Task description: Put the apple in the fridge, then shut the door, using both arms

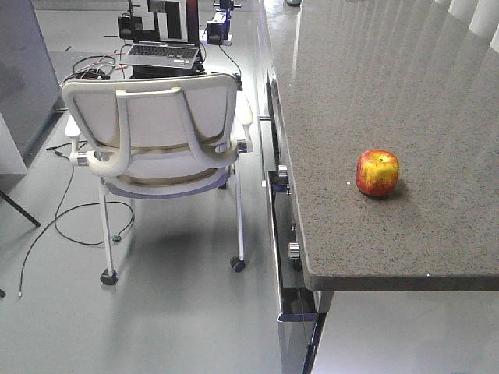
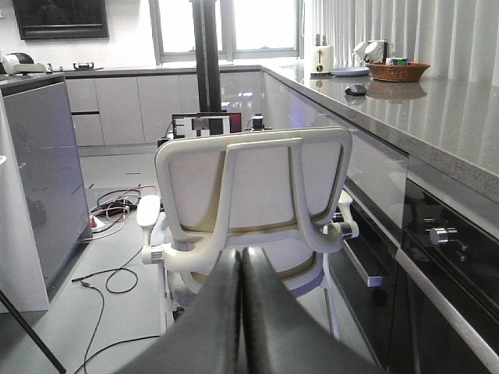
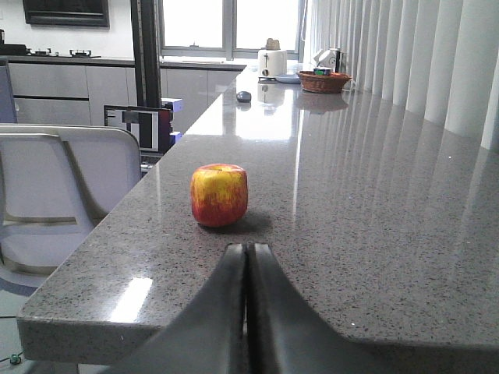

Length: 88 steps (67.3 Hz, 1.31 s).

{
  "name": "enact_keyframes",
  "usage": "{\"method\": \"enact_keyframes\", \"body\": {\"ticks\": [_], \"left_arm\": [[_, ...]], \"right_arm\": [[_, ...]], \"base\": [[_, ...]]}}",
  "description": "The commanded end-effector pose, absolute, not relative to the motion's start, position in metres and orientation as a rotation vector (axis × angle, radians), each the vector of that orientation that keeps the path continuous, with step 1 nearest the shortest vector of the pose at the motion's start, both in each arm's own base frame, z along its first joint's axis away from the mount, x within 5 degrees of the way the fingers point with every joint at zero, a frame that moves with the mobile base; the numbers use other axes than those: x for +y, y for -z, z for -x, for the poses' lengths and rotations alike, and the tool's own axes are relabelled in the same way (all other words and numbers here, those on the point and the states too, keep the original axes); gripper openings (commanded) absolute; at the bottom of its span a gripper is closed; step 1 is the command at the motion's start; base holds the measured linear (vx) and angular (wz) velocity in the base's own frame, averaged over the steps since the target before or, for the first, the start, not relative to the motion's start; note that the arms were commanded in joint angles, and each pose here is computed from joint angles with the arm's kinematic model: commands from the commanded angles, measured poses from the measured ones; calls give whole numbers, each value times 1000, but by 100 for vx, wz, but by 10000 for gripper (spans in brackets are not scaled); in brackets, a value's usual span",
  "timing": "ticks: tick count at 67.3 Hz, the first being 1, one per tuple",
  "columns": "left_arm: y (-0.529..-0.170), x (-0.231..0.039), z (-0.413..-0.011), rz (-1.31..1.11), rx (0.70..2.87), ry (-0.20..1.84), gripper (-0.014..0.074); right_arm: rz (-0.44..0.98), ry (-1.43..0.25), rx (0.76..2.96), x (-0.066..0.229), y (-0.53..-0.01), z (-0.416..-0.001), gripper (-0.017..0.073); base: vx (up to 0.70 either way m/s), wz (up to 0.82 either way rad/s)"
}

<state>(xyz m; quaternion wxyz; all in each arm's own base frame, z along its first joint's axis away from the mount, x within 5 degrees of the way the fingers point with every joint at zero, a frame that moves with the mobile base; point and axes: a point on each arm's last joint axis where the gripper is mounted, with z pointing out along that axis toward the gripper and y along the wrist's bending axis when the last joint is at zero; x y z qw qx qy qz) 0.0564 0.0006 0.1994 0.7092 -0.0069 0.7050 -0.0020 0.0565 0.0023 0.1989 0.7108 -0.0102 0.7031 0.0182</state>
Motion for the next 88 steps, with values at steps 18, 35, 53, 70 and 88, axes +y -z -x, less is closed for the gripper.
{"method": "enact_keyframes", "body": {"ticks": [18,35,53,70,88], "left_arm": [[-197,0,-57,15,1523,17,-6],[-197,0,-57,15,1523,17,-6],[-197,0,-57,15,1524,17,-6],[-197,0,-57,15,1524,17,-6],[-197,0,-57,15,1524,17,-6]], "right_arm": [[23,-40,1472,2,-205,-55,-3],[23,-40,1473,2,-205,-55,-3],[23,-40,1472,2,-205,-55,-3],[21,-42,1468,2,-205,-55,-3],[-71,-137,1277,1,-230,-50,-3]], "base": [[0,0],[0,0],[0,0],[0,0],[0,0]]}}
